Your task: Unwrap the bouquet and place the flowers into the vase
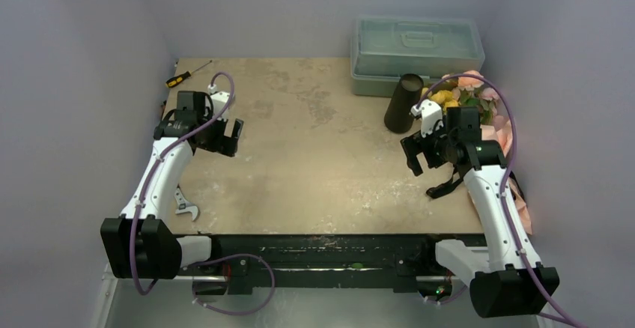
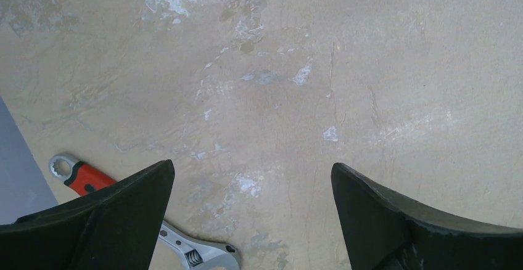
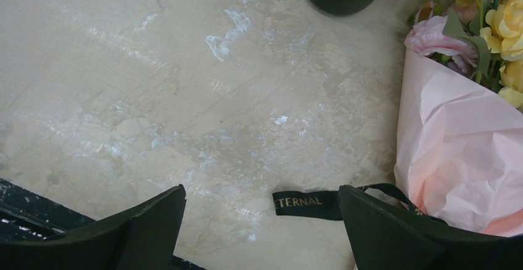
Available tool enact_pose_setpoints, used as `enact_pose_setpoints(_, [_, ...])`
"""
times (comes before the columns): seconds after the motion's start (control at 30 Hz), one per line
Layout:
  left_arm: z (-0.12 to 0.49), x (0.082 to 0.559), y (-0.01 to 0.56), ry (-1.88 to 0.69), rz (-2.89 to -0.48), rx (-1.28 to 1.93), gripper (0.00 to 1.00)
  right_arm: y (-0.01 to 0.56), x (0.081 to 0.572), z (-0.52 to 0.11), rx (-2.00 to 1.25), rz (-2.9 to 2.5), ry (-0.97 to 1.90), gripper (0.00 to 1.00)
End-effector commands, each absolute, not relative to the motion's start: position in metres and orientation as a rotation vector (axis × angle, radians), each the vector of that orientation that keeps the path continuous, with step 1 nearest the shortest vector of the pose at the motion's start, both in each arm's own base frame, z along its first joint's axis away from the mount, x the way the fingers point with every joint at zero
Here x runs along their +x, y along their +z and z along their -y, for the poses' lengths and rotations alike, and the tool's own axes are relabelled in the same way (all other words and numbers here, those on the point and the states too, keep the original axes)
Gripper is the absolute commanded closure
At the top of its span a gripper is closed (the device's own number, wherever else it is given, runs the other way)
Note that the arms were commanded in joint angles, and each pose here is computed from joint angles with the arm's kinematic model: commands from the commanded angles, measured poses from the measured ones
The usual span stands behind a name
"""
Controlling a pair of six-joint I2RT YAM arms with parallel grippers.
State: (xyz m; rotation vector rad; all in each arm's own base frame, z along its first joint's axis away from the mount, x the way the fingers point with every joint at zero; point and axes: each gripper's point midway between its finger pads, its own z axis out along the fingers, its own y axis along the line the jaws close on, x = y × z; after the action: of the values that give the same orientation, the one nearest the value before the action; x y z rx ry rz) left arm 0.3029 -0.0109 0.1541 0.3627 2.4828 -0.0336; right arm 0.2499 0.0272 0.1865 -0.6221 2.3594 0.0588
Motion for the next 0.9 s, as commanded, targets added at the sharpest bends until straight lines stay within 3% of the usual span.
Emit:
enact_pose_setpoints(0.0, [0.015,0.314,0.170,-0.043,-2.403,0.372,0.00,0.198,0.249,-0.021,-0.657,-2.370,0.023,0.02])
enact_pose_setpoints(0.2, [0.017,0.321,0.171,-0.049,-2.401,0.377,0.00,0.195,0.244,0.001,-0.676,-2.428,-0.051,0.02])
enact_pose_setpoints(0.87, [0.027,0.339,0.184,-0.104,-2.400,0.429,0.00,0.144,0.279,0.190,-0.404,-2.748,-0.497,0.02])
